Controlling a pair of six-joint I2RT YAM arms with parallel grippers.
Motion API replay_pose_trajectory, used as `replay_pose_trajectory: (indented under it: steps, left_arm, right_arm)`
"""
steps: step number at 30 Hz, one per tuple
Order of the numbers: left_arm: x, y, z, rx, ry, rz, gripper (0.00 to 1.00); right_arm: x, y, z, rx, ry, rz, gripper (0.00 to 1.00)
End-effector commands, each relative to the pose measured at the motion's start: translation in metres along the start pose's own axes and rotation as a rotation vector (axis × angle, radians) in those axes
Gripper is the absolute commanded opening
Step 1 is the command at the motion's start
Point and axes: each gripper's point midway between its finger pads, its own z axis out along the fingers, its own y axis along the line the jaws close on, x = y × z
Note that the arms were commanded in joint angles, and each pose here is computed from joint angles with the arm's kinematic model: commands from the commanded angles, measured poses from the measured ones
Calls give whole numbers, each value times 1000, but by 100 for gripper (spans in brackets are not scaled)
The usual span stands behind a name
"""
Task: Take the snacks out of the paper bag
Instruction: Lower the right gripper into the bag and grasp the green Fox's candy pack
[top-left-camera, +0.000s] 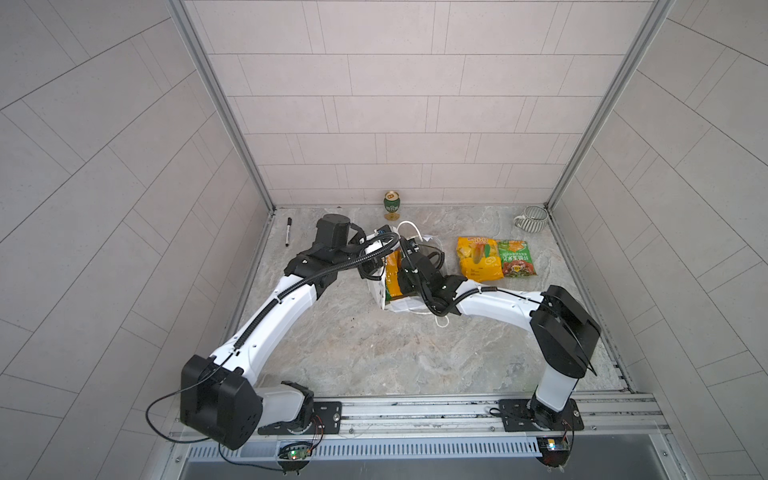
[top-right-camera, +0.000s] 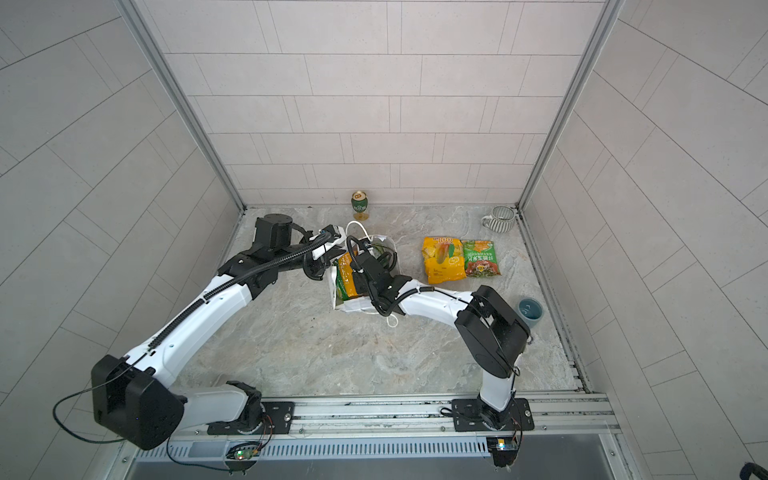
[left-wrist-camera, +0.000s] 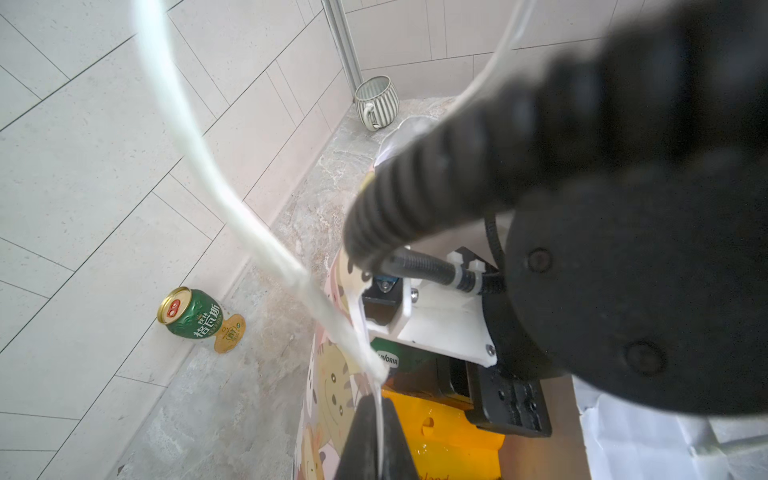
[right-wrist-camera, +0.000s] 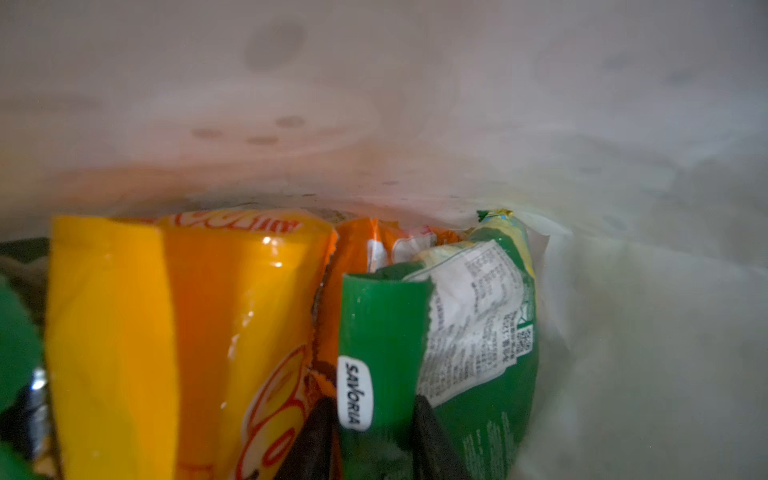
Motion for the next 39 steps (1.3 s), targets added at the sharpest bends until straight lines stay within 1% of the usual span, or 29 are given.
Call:
replay_pose_trajectory:
  steps: [1,2,4,6,10,15,22,33,39]
  left_arm:
    - [-21,-7,-8,21,-82,51,0]
    - [-21,-7,-8,21,-82,51,0]
    - [-21,-7,-9,19,-81,52,0]
    - [-21,-7,-10,13,-79,55,0]
    - [-21,-7,-9,14,-78,54,0]
    - [-18,-6,-7,14,-70,51,0]
    - [-16,-5,-6,11,-60,51,0]
    - [-13,-4,-4,12,-50,49,0]
    - [-12,-4,-3,12,-45,47,0]
  right_arm:
    - [6,-16,14,77,25,16,30]
    - [8,-20,16,91,29,25,29]
    - [10,-27,18,109,33,42,17]
    - [9,-29,16,115,29,43,9]
    - [0,-32,7,117,9,43,0]
    - [-15,-32,-8,98,-23,39,0]
    - [-36,-27,-36,31,-68,33,0]
    - [-47,-16,-64,-76,-90,3,0]
    - [-52,-14,-78,-107,-102,-11,0]
